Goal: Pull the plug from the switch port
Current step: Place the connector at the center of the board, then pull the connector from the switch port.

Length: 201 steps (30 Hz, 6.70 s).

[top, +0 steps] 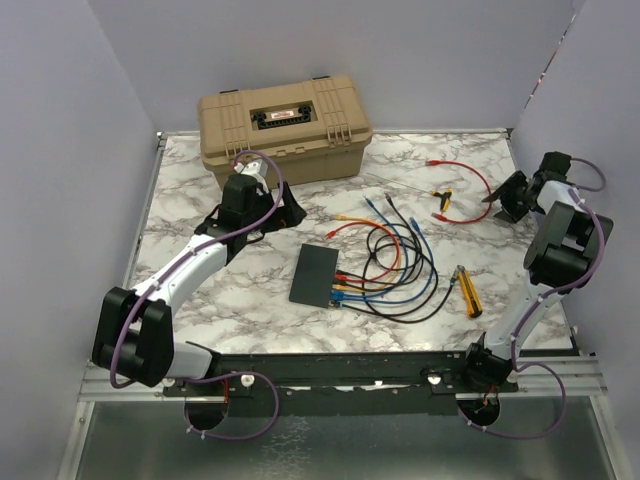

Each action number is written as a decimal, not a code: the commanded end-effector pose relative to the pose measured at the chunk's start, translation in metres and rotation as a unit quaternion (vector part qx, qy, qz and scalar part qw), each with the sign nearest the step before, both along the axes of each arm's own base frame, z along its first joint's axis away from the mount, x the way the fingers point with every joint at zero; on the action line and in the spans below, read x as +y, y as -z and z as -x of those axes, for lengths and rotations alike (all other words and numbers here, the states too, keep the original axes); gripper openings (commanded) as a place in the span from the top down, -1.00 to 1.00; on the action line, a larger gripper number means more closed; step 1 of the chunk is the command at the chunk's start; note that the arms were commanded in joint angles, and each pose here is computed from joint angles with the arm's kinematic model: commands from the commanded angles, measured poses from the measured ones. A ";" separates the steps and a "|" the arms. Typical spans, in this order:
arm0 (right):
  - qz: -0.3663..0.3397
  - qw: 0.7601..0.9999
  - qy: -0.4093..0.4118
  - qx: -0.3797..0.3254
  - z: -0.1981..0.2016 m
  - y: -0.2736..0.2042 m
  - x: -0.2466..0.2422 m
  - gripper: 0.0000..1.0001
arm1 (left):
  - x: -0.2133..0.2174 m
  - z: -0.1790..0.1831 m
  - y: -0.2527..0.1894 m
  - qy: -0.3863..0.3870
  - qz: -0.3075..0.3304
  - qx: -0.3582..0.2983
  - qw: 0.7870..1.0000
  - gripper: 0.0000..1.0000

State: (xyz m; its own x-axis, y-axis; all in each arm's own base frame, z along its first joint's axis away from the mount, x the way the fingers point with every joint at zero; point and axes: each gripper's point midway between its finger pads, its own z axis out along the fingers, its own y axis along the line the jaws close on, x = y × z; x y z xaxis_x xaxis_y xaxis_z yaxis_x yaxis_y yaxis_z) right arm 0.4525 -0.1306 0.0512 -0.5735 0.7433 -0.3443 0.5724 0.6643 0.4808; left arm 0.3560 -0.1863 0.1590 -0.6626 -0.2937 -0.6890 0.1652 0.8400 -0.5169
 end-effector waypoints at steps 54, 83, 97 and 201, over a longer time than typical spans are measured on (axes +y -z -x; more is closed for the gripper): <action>-0.105 0.887 -0.445 -0.063 0.113 -0.072 0.301 -0.84 | 0.011 0.058 0.117 -0.004 -0.031 0.243 0.970 -0.82; -0.199 0.804 -0.561 -0.013 0.148 -0.051 0.399 -0.77 | 0.003 0.074 0.139 0.023 -0.013 0.266 0.964 -0.65; -0.209 0.786 -0.582 0.020 0.161 -0.028 0.406 -0.58 | -0.004 0.088 0.149 0.024 0.000 0.279 0.960 -0.36; -0.305 0.751 -0.580 0.086 0.178 0.065 0.432 0.23 | -0.002 0.131 0.171 0.032 -0.033 0.333 0.942 0.38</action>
State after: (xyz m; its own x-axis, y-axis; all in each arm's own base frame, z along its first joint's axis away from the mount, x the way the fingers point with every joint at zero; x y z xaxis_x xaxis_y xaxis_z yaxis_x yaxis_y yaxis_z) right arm 0.2711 0.3001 0.0242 -0.9539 -0.2994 0.0186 -0.1077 0.3998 0.9103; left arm 0.2580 -0.2053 0.0293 -0.9406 -0.2511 -0.2286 -0.0696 0.8014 -0.5941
